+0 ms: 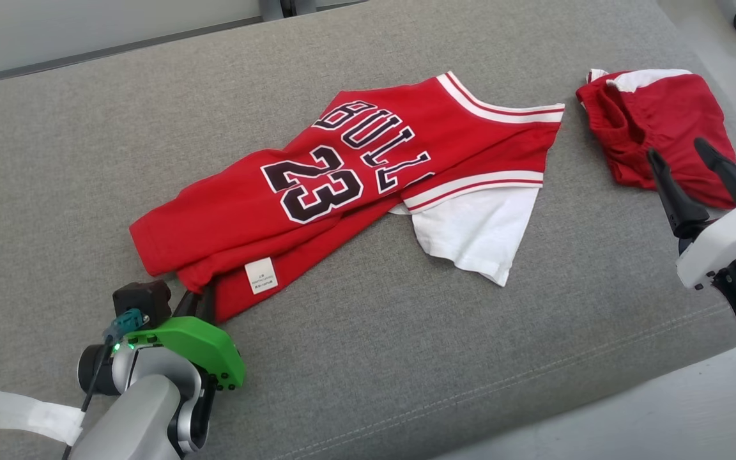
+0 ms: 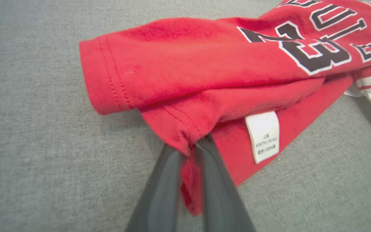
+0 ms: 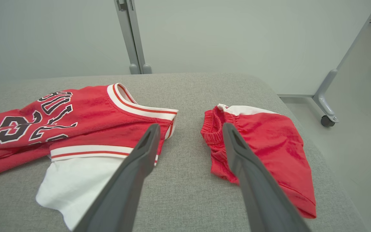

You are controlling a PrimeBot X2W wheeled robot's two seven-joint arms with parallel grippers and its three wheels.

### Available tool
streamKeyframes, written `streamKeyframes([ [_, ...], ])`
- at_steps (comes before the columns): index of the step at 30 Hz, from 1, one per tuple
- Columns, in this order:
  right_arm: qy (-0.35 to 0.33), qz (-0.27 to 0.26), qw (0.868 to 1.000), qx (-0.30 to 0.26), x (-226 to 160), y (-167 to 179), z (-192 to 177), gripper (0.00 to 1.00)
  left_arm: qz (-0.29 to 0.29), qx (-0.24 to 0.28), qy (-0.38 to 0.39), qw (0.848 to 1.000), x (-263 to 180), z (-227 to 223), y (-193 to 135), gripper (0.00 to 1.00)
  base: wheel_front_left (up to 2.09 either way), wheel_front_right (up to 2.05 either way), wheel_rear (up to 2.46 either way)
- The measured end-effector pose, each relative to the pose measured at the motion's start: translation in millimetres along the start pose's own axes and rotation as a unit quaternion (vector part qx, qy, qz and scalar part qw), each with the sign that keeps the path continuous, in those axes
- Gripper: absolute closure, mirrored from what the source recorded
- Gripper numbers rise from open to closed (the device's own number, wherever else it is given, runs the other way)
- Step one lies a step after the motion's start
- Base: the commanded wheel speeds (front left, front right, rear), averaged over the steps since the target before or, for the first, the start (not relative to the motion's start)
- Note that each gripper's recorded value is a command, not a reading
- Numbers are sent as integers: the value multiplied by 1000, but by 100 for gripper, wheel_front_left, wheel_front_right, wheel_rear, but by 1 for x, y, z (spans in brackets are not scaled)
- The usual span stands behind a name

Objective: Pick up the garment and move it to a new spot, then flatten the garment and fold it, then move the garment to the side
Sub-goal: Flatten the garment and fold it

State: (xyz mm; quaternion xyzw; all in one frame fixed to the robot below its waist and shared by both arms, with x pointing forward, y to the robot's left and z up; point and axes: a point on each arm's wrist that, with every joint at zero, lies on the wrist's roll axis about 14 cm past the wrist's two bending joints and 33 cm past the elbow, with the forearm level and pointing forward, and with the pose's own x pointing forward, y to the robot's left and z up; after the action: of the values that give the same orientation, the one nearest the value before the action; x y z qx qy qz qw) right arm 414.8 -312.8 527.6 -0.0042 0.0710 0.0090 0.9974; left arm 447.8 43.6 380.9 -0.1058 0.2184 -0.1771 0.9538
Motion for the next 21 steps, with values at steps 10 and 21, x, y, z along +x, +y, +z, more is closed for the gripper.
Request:
streamKeyframes([
  [10, -11, 18, 1000, 9, 8, 18, 4, 0, -21, 23, -89, 996, -4, 69, -3, 100, 0, 0, 0],
  [21, -21, 53, 998, 21, 12, 50, 11, 0, -32, 87, -214, 972, -7, 195, -14, 100, 0, 0, 0],
])
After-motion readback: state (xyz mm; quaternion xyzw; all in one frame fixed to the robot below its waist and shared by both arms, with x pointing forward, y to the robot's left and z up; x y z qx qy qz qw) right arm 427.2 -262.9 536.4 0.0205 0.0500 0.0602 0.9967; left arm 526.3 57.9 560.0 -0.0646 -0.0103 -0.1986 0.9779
